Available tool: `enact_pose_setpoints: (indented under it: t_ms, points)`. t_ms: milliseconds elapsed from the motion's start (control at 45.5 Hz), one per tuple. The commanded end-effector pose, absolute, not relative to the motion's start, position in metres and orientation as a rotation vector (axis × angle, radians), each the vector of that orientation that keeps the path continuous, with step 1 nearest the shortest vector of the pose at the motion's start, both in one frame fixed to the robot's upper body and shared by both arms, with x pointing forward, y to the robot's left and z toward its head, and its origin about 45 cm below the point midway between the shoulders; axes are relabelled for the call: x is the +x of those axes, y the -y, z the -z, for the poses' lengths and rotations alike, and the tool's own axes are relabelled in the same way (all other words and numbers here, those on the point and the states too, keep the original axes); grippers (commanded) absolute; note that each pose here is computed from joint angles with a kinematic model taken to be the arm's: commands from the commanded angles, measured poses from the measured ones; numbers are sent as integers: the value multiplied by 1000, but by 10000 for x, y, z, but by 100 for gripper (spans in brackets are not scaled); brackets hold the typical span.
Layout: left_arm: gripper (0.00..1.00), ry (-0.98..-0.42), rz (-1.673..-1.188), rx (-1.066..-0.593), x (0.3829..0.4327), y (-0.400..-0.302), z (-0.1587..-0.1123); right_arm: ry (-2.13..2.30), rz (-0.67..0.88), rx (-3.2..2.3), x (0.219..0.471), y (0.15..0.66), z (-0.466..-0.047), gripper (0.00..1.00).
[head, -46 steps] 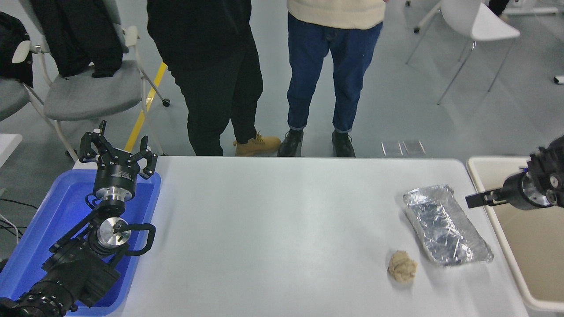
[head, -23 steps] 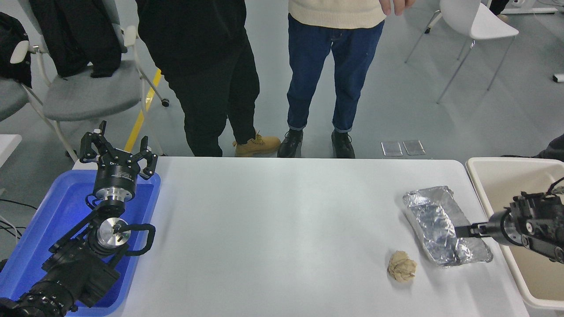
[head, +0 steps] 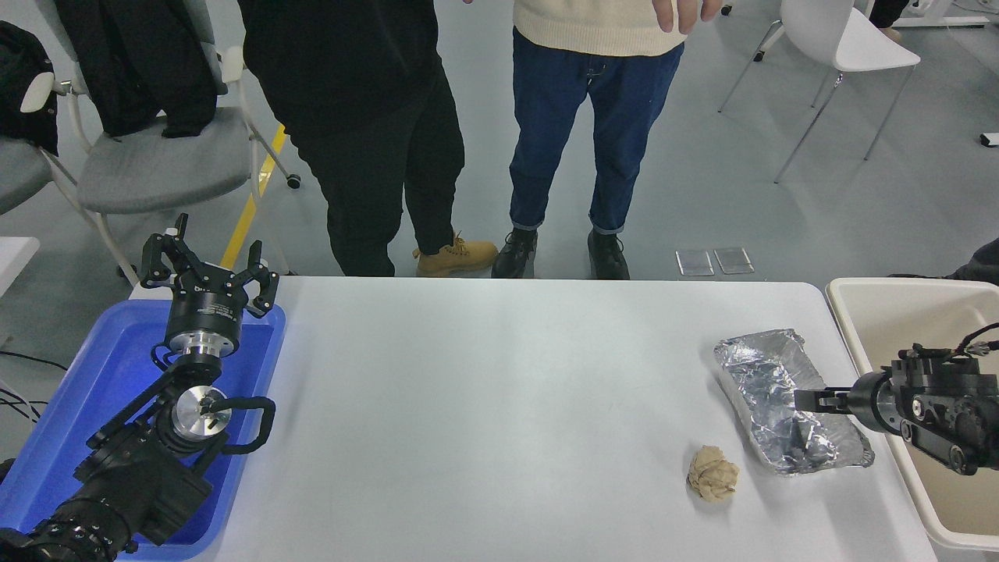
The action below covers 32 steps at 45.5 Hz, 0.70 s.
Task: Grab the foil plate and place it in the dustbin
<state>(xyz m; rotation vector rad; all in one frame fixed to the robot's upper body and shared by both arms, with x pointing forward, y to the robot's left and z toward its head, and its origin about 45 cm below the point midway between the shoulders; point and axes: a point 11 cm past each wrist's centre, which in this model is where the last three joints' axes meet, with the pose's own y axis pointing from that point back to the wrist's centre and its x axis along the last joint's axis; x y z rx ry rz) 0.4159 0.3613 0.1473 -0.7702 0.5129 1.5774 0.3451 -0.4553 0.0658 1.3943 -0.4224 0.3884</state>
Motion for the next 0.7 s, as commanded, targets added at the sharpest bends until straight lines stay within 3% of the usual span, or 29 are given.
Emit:
enact_pose_setpoints:
  t_ms: [0,132,308,374,681]
  points:
    - [99,-513,-1577,-770,4159,-3612,-1472,447,-390,1419,3495,4449,-630,59]
    - [99,-513,-1577,-770,4159,-3612,-1472,459,-388,1429,3511,4414,-626,35]
    - [99,-513,-1576,-771,4161,-3609,-1476,460,-388,1429,3513,4412,-627,13]
    - [99,-513,-1577,-770,4159,-3612,-1472,459,-387,1429,3506,4414,-622,0]
    - [99,-513,-1579,-769,4159,-3613,-1471,448,-376,1438,3457,4408,-588,0]
